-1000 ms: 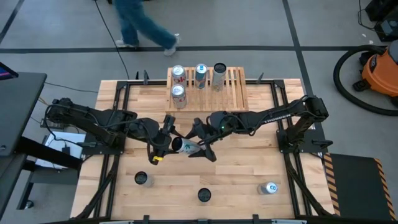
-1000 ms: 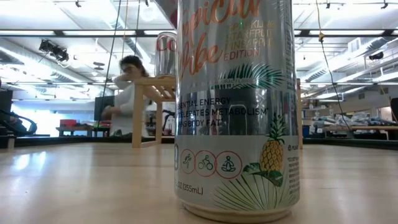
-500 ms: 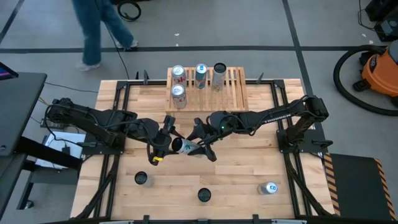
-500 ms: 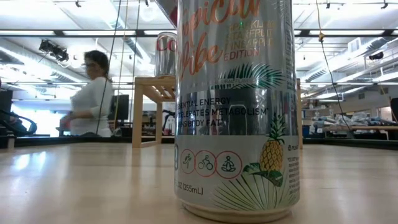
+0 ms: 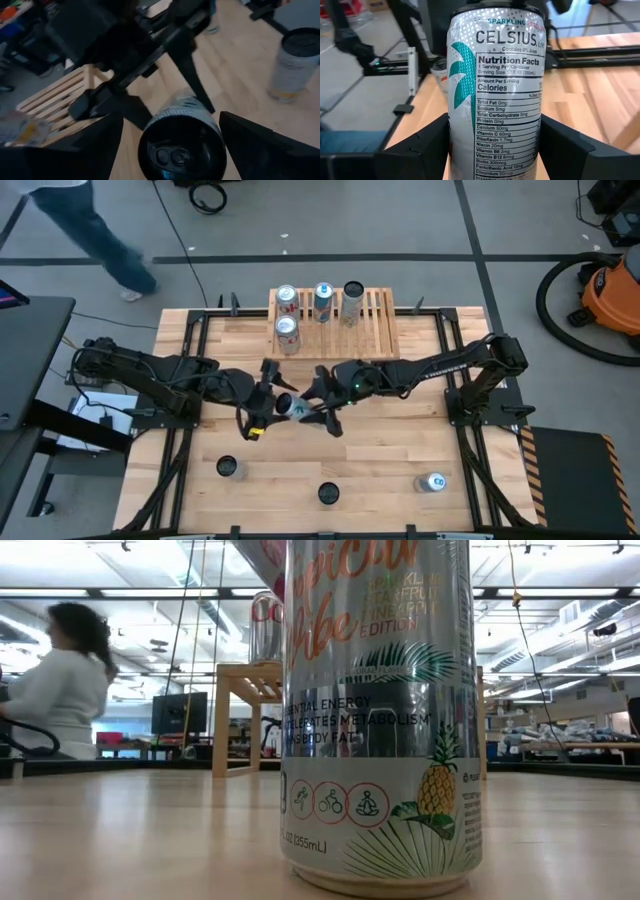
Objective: Place canned beverage on shelf
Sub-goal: Put the top white-pink soda can on the shelf
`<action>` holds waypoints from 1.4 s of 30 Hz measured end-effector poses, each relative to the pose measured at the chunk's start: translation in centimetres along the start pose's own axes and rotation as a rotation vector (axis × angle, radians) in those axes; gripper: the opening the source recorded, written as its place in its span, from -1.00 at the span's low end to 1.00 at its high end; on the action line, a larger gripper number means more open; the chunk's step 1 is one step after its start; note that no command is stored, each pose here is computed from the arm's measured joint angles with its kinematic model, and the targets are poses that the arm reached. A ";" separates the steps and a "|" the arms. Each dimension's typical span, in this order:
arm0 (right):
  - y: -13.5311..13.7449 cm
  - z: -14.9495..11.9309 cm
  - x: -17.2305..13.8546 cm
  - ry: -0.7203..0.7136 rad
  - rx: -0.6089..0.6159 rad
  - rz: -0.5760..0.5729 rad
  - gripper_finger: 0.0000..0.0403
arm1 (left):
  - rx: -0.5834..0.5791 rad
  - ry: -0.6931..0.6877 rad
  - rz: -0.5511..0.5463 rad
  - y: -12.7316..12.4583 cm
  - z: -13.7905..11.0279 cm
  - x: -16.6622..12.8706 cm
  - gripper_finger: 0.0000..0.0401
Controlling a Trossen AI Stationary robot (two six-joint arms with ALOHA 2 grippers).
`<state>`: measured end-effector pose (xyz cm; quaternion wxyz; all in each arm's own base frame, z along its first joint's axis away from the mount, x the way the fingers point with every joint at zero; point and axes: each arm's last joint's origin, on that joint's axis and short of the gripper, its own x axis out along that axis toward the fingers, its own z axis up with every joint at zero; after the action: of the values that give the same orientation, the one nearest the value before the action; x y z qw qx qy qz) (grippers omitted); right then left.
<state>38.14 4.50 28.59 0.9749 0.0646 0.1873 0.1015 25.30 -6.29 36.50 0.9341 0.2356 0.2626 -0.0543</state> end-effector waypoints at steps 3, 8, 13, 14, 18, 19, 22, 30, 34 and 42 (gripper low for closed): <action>0.4 0.0 0.0 -0.009 -0.006 -0.035 0.29 | -0.001 0.000 0.007 0.1 0.0 -0.2 0.66; 1.0 0.7 -1.0 -0.026 -0.047 -0.090 0.29 | -0.051 -0.021 0.014 0.4 0.0 -1.4 0.66; 1.2 2.0 -3.7 -0.036 -0.101 -0.162 0.29 | -0.083 0.021 0.004 0.5 -0.7 -2.6 0.67; 1.3 2.4 -4.3 -0.046 -0.116 -0.177 0.29 | -0.090 0.033 -0.002 0.5 -0.9 -2.8 0.67; 1.2 4.0 -7.2 -0.095 -0.157 -0.238 0.29 | -0.106 0.090 -0.021 0.3 -1.5 -3.1 0.67; 1.1 4.2 -7.8 -0.099 -0.167 -0.254 0.29 | -0.108 0.103 -0.024 0.3 -1.6 -3.1 0.67; 1.1 4.9 -10.1 -0.110 -0.194 -0.330 0.29 | -0.112 0.146 -0.035 0.1 -2.1 -3.2 0.67; 0.5 6.5 -16.2 -0.163 -0.254 -0.548 0.29 | -0.136 0.192 -0.026 0.5 -2.6 -3.1 0.67; -0.3 7.0 -18.9 -0.190 -0.260 -0.633 0.29 | -0.151 0.254 -0.016 1.0 -3.4 -3.1 0.67; -2.5 7.5 -23.0 -0.238 -0.253 -0.685 0.29 | -0.196 0.280 0.009 1.7 -3.8 -3.0 0.67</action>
<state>20.45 -3.69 43.20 0.9675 -0.1112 0.0693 -0.2161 21.37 -3.12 35.87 0.9072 0.1500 0.3930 0.0091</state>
